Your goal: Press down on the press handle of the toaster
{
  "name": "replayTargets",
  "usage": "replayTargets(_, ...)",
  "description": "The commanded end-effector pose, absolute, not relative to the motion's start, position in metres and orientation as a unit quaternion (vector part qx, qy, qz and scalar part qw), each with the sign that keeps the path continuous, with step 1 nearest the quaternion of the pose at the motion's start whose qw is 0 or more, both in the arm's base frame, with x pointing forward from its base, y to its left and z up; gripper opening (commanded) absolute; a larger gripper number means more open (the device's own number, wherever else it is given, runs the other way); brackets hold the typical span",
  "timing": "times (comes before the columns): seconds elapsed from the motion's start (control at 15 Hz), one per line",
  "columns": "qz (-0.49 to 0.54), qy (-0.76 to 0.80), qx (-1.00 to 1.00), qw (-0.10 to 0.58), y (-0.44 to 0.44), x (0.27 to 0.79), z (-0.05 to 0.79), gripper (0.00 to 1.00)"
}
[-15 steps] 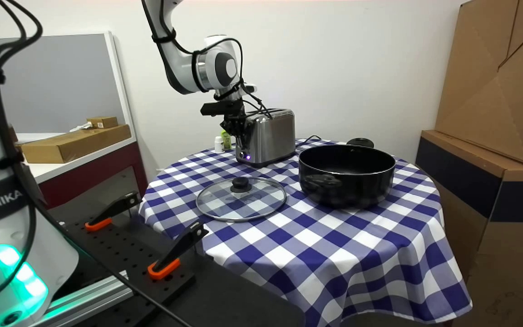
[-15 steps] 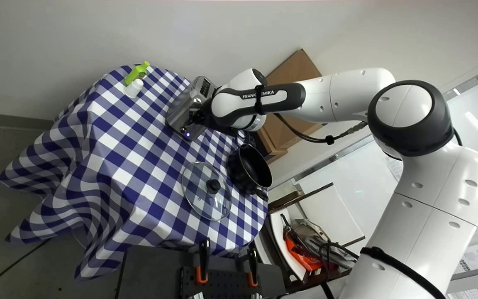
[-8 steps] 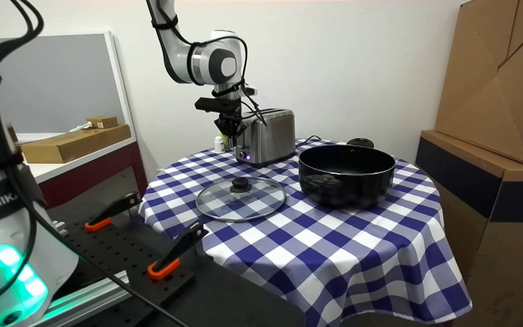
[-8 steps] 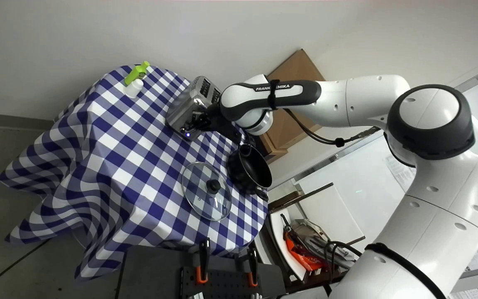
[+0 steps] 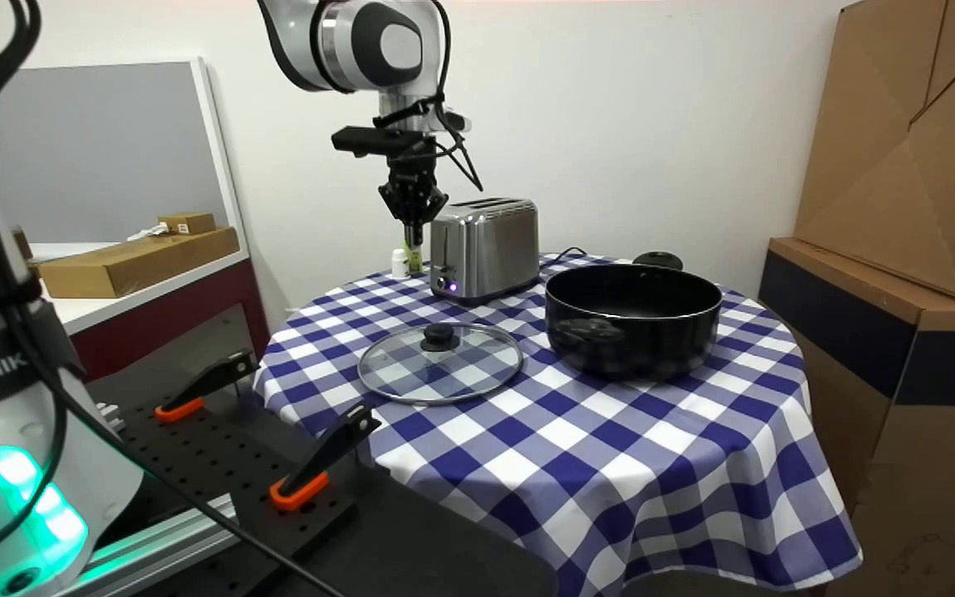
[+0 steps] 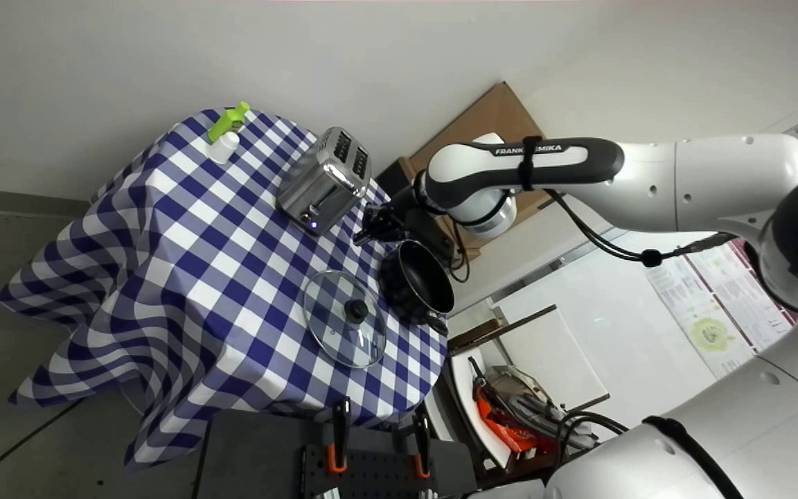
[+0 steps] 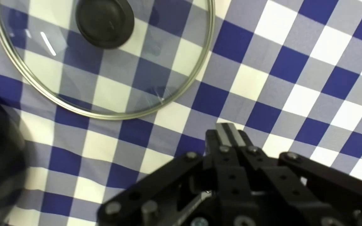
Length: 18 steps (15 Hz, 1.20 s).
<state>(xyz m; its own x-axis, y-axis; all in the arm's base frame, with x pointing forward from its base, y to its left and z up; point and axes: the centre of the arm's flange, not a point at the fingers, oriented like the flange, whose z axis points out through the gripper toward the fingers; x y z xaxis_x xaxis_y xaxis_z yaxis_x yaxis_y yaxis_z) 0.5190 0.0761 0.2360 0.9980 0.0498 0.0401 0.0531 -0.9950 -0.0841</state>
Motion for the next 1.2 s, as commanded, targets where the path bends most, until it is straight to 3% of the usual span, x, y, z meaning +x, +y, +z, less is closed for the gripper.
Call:
replayTargets(0.0, 0.003, -0.014, -0.999, 0.045, 0.048, 0.471, 0.277, 0.34)
replayTargets(0.6, -0.004, 0.043, -0.998, 0.041, -0.017, 0.429, 0.334, 0.99)
replayTargets(1.13, 0.012, 0.022, -0.999, 0.025, -0.021, 0.414, 0.357, 1.00)
